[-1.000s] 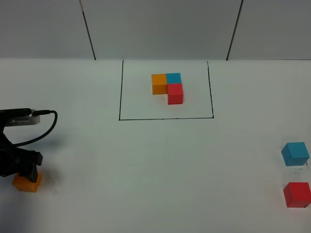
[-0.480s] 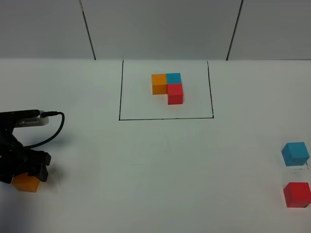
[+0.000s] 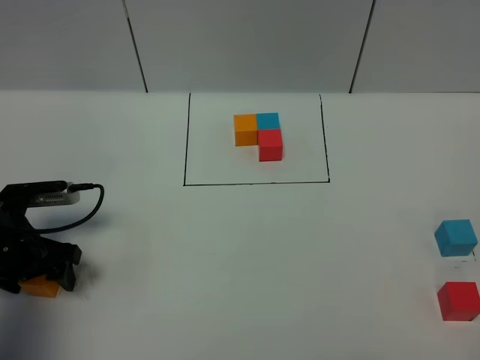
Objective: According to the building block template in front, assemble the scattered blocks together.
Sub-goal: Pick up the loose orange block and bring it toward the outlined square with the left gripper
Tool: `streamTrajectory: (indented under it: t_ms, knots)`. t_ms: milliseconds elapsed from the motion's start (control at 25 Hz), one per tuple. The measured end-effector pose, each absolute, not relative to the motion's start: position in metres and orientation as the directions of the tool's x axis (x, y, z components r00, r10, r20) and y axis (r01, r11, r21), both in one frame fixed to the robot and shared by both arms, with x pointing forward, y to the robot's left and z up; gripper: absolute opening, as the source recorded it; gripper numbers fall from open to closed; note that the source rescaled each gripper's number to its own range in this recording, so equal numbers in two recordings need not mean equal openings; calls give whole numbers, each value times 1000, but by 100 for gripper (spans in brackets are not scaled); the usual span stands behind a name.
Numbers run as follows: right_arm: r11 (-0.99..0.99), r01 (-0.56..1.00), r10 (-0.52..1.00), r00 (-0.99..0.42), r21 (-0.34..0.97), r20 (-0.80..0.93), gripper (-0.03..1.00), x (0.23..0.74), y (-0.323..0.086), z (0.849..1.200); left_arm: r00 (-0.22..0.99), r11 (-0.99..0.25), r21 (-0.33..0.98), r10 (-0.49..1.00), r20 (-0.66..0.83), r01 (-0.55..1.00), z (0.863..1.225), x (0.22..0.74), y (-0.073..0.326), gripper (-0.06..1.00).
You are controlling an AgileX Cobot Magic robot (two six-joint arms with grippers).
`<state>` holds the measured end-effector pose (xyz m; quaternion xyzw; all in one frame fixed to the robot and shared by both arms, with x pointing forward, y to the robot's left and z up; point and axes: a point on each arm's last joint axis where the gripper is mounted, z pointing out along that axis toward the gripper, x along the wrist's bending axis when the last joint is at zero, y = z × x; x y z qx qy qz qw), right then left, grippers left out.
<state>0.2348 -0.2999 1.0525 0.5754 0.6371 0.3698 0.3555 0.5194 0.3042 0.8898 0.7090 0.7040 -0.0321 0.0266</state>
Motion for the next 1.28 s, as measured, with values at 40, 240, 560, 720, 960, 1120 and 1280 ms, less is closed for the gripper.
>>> streamTrajectory:
  t_ms: [40, 240, 560, 720, 960, 1120, 1280]
  knots:
    - [64, 470, 996, -85, 880, -27, 0, 235, -300, 1053, 7, -7, -4, 997, -82, 1000, 890, 520, 304, 67]
    - [64, 470, 996, -85, 880, -27, 0, 235, -300, 1053, 6, -6, -5, 997, -82, 1000, 889, 520, 304, 20]
    - [64, 470, 996, -85, 880, -27, 0, 235, -300, 1053, 294, -289, 81, 953, -65, 954, 915, 543, 278, 0]
    - [64, 470, 996, -85, 880, -27, 0, 235, -300, 1053, 608, -594, 153, 792, -59, 790, 940, 556, 223, 0]
    - [64, 470, 996, -85, 880, -27, 0, 235, -300, 1053, 933, -912, 210, 360, -4, 353, 965, 551, 135, 0]
    - [64, 470, 996, -85, 880, -27, 0, 235, -300, 1053, 987, -965, 215, 160, 23, 151, 968, 548, 94, 0]
    - [64, 470, 996, -85, 880, -27, 0, 235, -300, 1053, 998, -985, 162, 56, 1, 55, 961, 550, 67, 0]
